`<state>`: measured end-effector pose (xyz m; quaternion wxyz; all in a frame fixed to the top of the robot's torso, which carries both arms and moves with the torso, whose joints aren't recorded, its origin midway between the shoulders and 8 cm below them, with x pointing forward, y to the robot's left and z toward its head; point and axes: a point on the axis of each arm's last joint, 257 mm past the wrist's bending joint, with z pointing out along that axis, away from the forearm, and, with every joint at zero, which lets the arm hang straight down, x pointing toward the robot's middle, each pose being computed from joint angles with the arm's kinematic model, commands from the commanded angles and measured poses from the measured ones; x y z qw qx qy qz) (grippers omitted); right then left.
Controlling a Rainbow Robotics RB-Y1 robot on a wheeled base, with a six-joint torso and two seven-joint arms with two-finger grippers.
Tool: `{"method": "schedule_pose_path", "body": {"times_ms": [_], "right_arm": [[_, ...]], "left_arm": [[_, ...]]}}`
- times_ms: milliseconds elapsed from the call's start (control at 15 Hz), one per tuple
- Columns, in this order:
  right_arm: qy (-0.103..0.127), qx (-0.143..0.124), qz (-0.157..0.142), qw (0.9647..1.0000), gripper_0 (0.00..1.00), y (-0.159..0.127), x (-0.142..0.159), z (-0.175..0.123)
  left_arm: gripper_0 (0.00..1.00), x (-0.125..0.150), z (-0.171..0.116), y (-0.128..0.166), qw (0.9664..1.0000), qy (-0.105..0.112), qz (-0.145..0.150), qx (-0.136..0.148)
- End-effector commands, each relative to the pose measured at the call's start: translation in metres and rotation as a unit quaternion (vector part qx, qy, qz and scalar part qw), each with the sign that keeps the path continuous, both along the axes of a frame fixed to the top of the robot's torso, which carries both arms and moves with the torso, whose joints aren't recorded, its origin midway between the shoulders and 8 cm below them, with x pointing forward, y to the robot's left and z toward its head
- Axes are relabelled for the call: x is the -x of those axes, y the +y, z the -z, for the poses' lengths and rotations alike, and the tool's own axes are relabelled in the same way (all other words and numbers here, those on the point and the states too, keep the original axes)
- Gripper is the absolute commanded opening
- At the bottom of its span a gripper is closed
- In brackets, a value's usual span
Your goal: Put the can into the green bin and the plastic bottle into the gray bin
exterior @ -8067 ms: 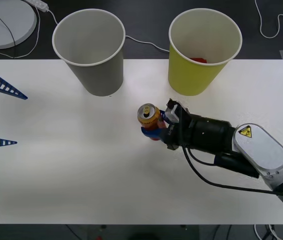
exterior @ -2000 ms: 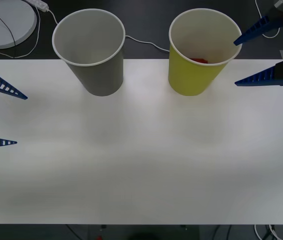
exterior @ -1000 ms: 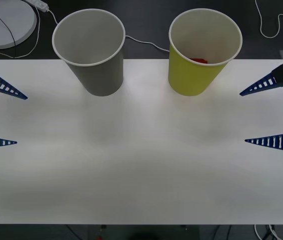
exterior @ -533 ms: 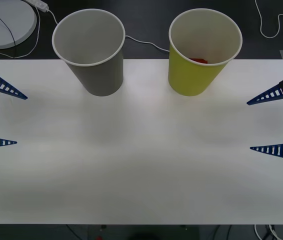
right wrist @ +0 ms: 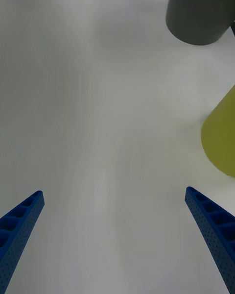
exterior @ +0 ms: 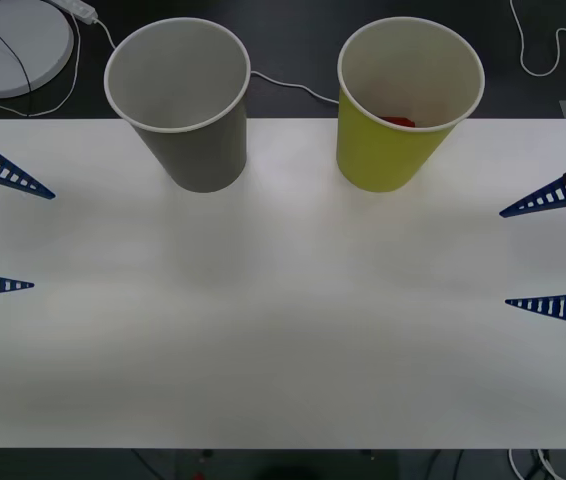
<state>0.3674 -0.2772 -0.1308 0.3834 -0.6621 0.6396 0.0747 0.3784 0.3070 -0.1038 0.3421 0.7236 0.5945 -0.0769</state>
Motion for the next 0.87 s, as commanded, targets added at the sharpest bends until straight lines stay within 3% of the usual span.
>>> {"method": "schedule_pose_path", "body": {"times_ms": [67,467,867], "right_arm": [[-0.006,0.003,-0.007,1.0,1.0,0.0002,-0.0002,0.0006],[-0.022,0.011,-0.025,0.9994,1.0,0.0015,0.0003,0.0001],[-0.021,0.011,-0.026,0.9994,1.0,0.0014,0.0005,-0.0001]], "left_arm": [[1.0,0.0,0.0,0.0,1.0,0.0,0.0,0.0],[1.0,0.0,0.0,0.0,1.0,0.0,0.0,0.0],[1.0,0.0,0.0,0.0,1.0,0.0,0.0,0.0]]}}
